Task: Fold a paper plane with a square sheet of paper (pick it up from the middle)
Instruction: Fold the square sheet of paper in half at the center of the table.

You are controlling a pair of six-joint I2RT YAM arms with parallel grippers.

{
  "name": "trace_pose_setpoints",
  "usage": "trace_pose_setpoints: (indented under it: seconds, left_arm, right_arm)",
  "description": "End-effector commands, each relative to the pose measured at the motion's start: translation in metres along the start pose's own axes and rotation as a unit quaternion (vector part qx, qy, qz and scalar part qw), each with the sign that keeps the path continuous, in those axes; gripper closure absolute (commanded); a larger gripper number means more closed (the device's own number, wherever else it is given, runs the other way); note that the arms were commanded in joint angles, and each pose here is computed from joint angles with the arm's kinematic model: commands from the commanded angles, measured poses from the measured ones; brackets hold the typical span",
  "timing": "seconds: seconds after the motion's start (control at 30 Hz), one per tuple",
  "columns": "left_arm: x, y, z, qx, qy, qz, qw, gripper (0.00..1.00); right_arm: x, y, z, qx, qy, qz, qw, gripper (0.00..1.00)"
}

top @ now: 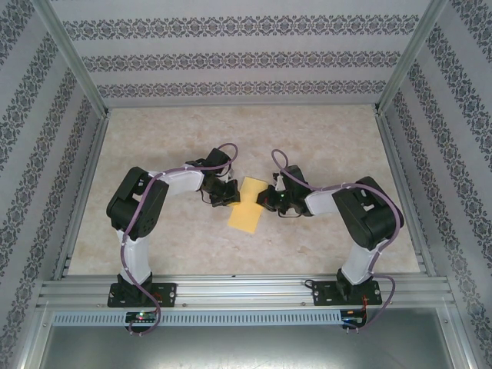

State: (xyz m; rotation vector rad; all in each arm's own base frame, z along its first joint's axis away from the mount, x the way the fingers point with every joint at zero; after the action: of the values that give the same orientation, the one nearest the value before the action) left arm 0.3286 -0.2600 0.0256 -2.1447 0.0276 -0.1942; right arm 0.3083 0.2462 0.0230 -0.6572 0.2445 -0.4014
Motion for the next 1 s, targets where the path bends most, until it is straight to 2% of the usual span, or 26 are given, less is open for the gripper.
trace_pose_setpoints:
  seconds: [0.0, 0.1, 0.27, 0.33, 0.57, 0.83, 0.97]
  left_arm:
    - [-0.044, 0.020, 0.046, 0.084, -0.029, 0.070, 0.994, 1.00]
    - [-0.045, 0.019, 0.046, 0.085, -0.030, 0.070, 0.993, 1.00]
    - [-0.044, 0.019, 0.046, 0.084, -0.029, 0.069, 0.994, 1.00]
    - [-0.044, 0.019, 0.045, 0.084, -0.028, 0.069, 0.994, 1.00]
    - [-0.044, 0.019, 0.046, 0.085, -0.028, 0.069, 0.994, 1.00]
    - [-0.046, 0.018, 0.047, 0.089, -0.026, 0.072, 0.993, 1.00]
    - [-0.048, 0.018, 0.050, 0.094, -0.025, 0.074, 0.992, 1.00]
  right_arm:
    - [0.001, 0.004, -0.024, -0.025, 0.008, -0.004, 1.000, 0.94]
    - [-0.001, -0.001, -0.017, -0.011, 0.010, -0.004, 1.000, 0.94]
    - [0.004, -0.022, 0.036, 0.051, -0.025, -0.005, 0.998, 0.93]
    - [0.007, -0.027, 0.045, 0.055, -0.035, -0.007, 0.998, 0.93]
    - [0.014, -0.015, 0.029, 0.042, -0.021, 0.001, 0.999, 0.93]
    - [0.021, 0.003, -0.017, -0.018, 0.029, -0.005, 0.999, 0.93]
    - [0.019, -0.003, 0.000, 0.005, 0.030, 0.002, 1.000, 0.92]
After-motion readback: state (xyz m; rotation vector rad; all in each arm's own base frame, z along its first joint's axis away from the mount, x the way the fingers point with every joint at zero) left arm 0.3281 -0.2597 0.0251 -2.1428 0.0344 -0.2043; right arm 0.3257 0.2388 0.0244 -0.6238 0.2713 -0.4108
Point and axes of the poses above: each hand's point on the last joint's axis, 136 mm out from that joint toward the fingers, its own y axis out along the fingers, its own z axis along the line the jaws close on, x = y × z, the point moved 1 cm from there along -y, back along the fingers, and after that the axes turned 15 degrees about y, right-handed, at the moved point
